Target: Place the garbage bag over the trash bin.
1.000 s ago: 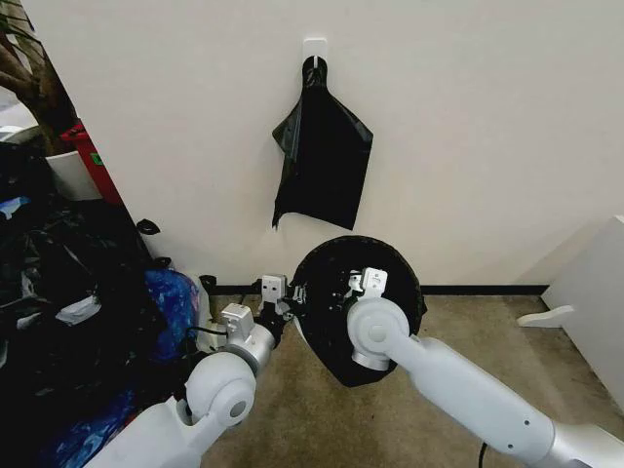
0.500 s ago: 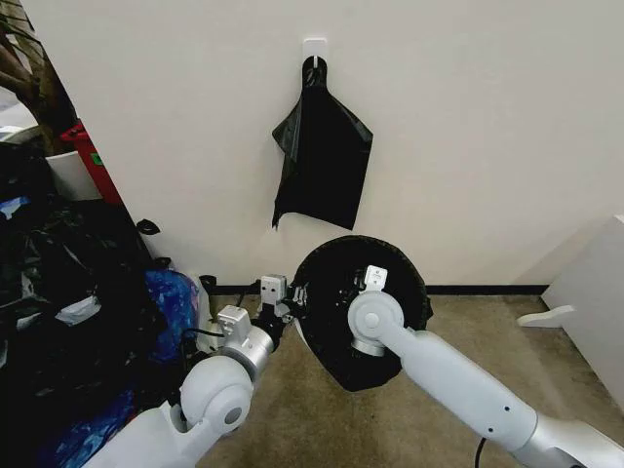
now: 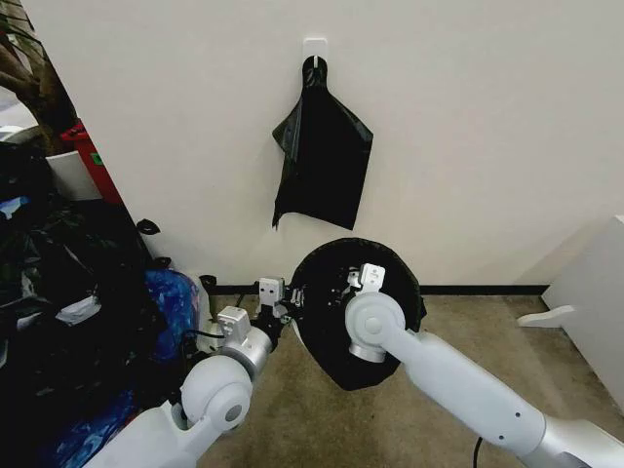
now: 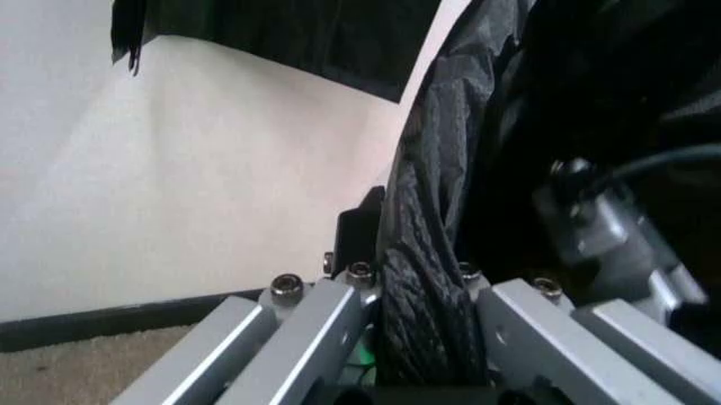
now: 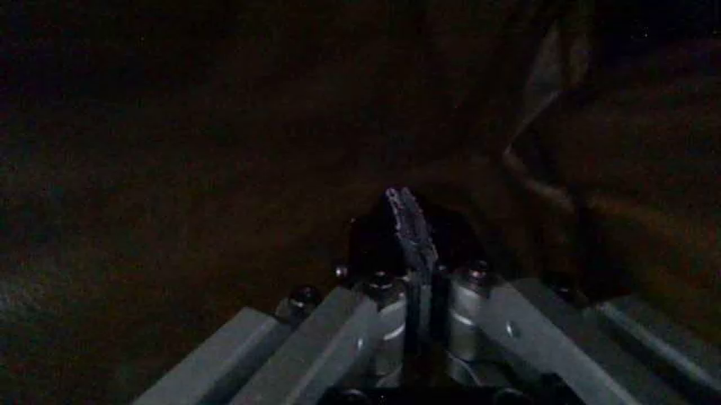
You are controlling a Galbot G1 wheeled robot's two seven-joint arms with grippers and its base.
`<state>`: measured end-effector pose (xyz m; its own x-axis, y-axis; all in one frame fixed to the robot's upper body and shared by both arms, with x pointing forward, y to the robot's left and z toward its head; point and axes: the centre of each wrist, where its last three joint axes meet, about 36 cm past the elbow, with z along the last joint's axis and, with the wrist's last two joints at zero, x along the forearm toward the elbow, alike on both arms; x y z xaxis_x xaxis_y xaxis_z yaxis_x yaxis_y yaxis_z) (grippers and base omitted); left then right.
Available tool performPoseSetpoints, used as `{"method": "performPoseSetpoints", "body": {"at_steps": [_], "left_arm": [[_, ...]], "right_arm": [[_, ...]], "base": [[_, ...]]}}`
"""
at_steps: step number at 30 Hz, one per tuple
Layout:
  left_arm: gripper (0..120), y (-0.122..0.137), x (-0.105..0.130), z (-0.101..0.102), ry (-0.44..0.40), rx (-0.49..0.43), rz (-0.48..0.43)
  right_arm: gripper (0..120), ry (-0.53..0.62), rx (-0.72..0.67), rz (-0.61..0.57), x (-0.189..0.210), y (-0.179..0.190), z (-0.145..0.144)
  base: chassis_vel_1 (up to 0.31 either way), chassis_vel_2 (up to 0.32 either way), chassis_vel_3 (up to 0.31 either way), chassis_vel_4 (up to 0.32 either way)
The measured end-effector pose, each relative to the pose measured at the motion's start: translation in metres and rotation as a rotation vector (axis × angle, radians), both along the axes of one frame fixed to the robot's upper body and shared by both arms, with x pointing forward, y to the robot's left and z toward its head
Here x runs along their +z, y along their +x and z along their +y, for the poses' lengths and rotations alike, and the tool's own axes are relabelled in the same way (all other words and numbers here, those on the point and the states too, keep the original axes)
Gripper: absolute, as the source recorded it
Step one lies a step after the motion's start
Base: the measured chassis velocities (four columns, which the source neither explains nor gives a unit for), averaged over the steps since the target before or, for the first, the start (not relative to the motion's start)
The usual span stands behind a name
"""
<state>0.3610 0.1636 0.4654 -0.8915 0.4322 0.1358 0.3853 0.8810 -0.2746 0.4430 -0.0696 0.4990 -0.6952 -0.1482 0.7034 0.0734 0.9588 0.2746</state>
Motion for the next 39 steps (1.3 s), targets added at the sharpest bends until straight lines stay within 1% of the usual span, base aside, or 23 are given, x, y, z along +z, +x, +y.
{"method": "performPoseSetpoints", "body": {"at_steps": [8, 14, 20, 25, 28, 29, 31, 34, 35, 36, 38, 39], "left_arm": [[1, -0.002, 0.005, -0.001, -0.014, -0.006, -0.004], [1, -0.003, 0.006, -0.002, -0.018, -0.009, -0.005], [1, -0.001, 0.003, -0.001, -0.014, -0.001, 0.006], [1, 0.004, -0.001, -0.001, -0.024, 0.026, 0.066], [1, 0.006, -0.002, -0.001, -0.034, 0.039, 0.09], [1, 0.007, -0.002, -0.001, -0.037, 0.043, 0.099], [1, 0.01, -0.002, 0.0, -0.049, 0.064, 0.138], [1, 0.011, -0.001, 0.0, -0.061, 0.078, 0.168], [1, 0.012, 0.0, 0.001, -0.072, 0.09, 0.192], [1, 0.012, 0.0, 0.001, -0.072, 0.09, 0.192], [1, 0.013, 0.003, 0.001, -0.091, 0.106, 0.24], [1, 0.013, 0.004, 0.002, -0.094, 0.109, 0.248]], "right_arm": [[0, -0.033, -0.023, 0.036, -0.024, 0.01, 0.002], [0, -0.04, -0.029, 0.036, -0.028, 0.012, 0.002], [0, -0.016, -0.013, 0.0, -0.012, 0.004, -0.002], [0, 0.022, 0.041, -0.064, 0.015, -0.017, -0.009], [0, 0.036, 0.069, -0.089, 0.024, -0.026, -0.012], [0, 0.044, 0.082, -0.101, 0.027, -0.03, -0.013], [0, 0.096, 0.136, -0.167, 0.042, -0.043, -0.024], [0, 0.135, 0.191, -0.242, 0.054, -0.053, -0.037], [0, 0.153, 0.226, -0.302, 0.061, -0.059, -0.049], [0, 0.153, 0.226, -0.302, 0.061, -0.059, -0.049], [0, 0.173, 0.284, -0.404, 0.07, -0.064, -0.07], [0, 0.171, 0.3, -0.44, 0.073, -0.065, -0.077]], "base": [[0.0, 0.0, 0.0, 0.0], [0.0, 0.0, 0.0, 0.0], [0.0, 0.0, 0.0, 0.0], [0.0, 0.0, 0.0, 0.0], [0.0, 0.0, 0.0, 0.0], [0.0, 0.0, 0.0, 0.0], [0.0, 0.0, 0.0, 0.0], [0.0, 0.0, 0.0, 0.0], [0.0, 0.0, 0.0, 0.0], [0.0, 0.0, 0.0, 0.0], [0.0, 0.0, 0.0, 0.0], [0.0, 0.0, 0.0, 0.0]]}}
